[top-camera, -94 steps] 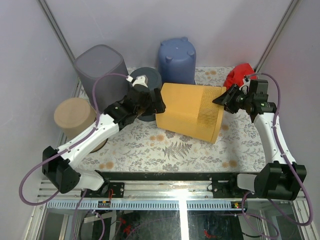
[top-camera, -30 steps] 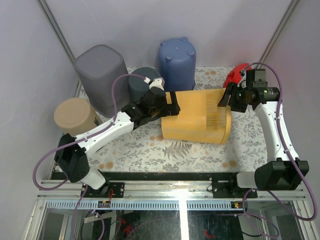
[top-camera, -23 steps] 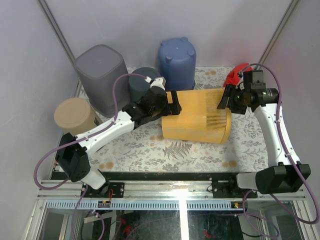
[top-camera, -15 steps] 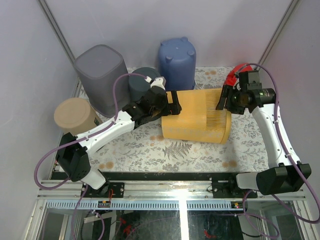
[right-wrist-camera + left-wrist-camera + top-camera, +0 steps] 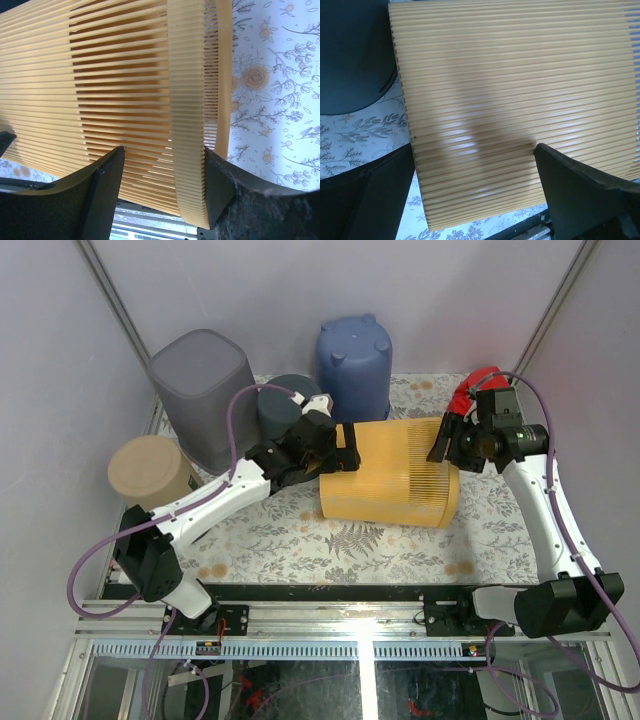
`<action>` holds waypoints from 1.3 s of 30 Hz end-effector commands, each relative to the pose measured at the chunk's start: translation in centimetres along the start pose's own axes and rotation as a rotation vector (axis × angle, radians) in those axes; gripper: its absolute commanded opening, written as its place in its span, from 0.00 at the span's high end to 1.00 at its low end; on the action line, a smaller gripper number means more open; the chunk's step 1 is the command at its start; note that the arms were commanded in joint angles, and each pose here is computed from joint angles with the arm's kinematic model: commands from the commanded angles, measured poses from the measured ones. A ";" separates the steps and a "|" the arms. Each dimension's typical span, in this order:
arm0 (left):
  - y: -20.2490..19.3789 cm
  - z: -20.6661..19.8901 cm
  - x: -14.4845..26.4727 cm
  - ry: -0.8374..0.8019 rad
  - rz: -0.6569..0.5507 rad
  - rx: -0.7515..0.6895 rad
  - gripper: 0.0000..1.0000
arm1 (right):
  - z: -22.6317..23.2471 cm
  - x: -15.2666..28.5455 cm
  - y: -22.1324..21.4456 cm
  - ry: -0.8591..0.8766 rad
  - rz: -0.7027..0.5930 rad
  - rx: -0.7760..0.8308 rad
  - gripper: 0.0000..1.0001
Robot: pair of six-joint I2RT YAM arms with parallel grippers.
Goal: Turn the large container upside down
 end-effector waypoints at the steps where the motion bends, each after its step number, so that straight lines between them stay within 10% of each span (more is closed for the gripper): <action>1: 3.6 -3.9 2.7 -0.132 -0.111 0.020 0.03 | 2.5 0.1 -0.9 0.186 0.037 -0.014 0.33; 39: 8.6 -12.2 6.6 -0.304 -0.197 -0.170 0.05 | -1.1 -0.5 -9.2 0.432 0.024 -0.092 0.31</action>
Point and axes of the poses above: each gripper's point midway between its finger pads, its own x axis back along the fingers, its own z axis along the line the jaws close on, y = z × x, the point moved 7 cm from there along x, back along the fingers, and after that the axes turned 13 degrees about -x, right-handed, at the moved point
